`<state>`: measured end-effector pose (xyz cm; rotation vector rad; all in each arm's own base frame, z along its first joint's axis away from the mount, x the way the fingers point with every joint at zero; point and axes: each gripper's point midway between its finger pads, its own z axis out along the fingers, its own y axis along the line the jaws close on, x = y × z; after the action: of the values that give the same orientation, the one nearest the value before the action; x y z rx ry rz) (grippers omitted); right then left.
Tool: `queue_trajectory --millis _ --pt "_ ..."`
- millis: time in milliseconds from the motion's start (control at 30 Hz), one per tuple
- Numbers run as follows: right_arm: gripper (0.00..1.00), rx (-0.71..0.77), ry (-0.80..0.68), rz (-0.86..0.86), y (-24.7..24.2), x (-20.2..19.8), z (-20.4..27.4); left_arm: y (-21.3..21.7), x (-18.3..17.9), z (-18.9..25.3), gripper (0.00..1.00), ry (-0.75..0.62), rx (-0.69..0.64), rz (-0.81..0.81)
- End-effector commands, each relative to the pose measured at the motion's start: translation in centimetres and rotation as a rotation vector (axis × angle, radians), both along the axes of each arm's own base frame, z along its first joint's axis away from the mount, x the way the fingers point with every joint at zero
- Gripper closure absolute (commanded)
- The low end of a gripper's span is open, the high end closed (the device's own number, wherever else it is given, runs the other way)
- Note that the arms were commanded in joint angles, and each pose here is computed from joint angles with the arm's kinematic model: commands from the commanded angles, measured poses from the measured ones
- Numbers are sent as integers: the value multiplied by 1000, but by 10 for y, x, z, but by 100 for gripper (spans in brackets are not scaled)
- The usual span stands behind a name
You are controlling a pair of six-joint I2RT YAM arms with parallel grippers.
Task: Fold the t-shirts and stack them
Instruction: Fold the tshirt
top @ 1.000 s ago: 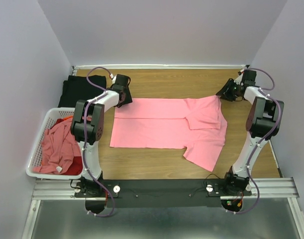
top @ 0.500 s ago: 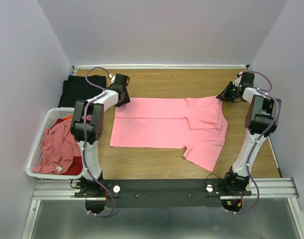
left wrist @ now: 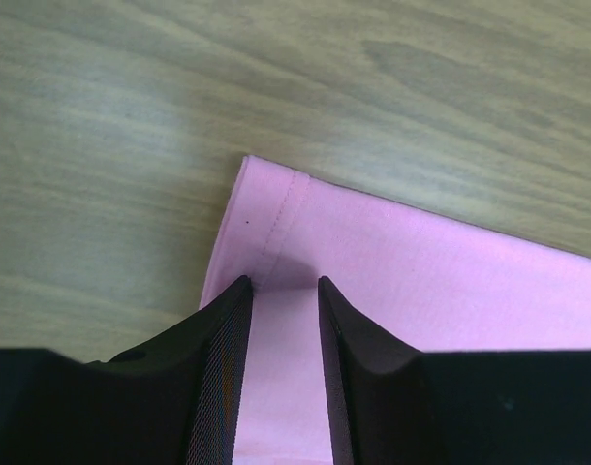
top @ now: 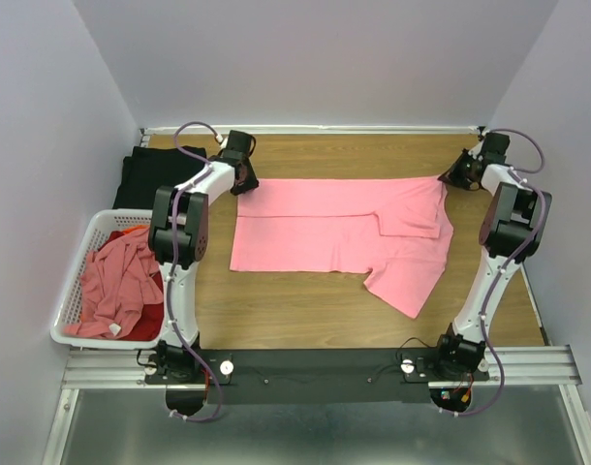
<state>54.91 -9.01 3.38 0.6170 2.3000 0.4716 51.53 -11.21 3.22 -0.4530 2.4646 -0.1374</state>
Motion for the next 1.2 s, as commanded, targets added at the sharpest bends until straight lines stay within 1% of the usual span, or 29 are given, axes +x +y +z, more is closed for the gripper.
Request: queue_trajectory --millis 0,167,233,300,333,367,400,433,467,500,533,567,600,633,667,700,733,767,800,833,867,900,933,1000,1033,1067,1133,1167 --pt "99 -54 -6 -16 -17 15 -14 -6 -4 -26 58 93 -33 6" --pt "96 -67 -25 3 -20 27 -14 -7 19 -15 55 48 -24 8" --pt "94 -68 -27 18 -20 29 -12 -7 26 -6 48 26 -28 10" --pt "85 -80 -44 20 -22 33 2 -9 29 8 43 3 -44 1" --pt "79 -88 -41 16 -23 31 8 -9 31 17 38 -18 -49 -1" --pt "65 -121 -55 1 -28 31 24 -8 31 25 37 -32 -49 2" --pt "59 -137 -57 -9 -30 28 32 -7 33 49 32 -77 -48 7" --pt "48 -173 -70 -34 -35 24 54 -5 31 60 30 -93 -44 11" --pt "42 -191 -60 -49 -37 17 60 -1 30 87 27 -141 -37 23" --pt "38 -205 -53 -64 -39 11 65 0 27 100 27 -159 -40 22" --pt "29 -214 -42 -88 -41 2 74 6 21 104 26 -164 -19 39" --pt "26 -244 -27 -128 -47 -6 80 10 14 111 25 -169 -9 47" --pt "24 -250 -26 -144 -45 -22 93 18 7 135 25 -210 8 69" --pt "21 -245 -1 -165 -43 -34 95 24 -7 128 25 -183 32 75" --pt "20 -256 28 -198 -45 -47 95 29 -18 128 25 -174 49 83" --pt "19 -255 42 -216 -44 -58 99 37 -30 147 24 -205 67 104" --pt "19 -241 78 -230 -37 -81 97 41 -40 146 24 -199 79 111" --pt "19 -248 91 -248 -36 -93 99 46 -61 125 24 -145 99 111" --pt "19 -240 101 -257 -33 -102 100 48 -76 136 24 -164 97 110" --pt "19 -224 123 -267 -27 -120 100 51 -99 111 24 -100 120 106" --pt "19 -236 145 -289 -28 -130 99 51 -113 116 24 -109 116 103" --pt "19 -231 186 -291 -24 -144 94 52 -124 110 24 -95 119 100" --pt "19 -238 207 -305 -20 -160 93 53 -144 89 24 -41 129 96" --pt "19 -238 249 -306 -14 -183 84 47 -165 82 24 -31 127 76" --pt "19 -234 262 -300 -11 -192 80 47 -182 64 24 13 136 77" --pt "20 -221 293 -289 -3 -210 69 46 -189 58 24 25 136 74" --pt "21 -186 324 -261 11 -233 56 39 -204 42 25 53 109 52" --pt "22 -182 323 -261 12 -233 56 39 -206 38 25 58 108 54"
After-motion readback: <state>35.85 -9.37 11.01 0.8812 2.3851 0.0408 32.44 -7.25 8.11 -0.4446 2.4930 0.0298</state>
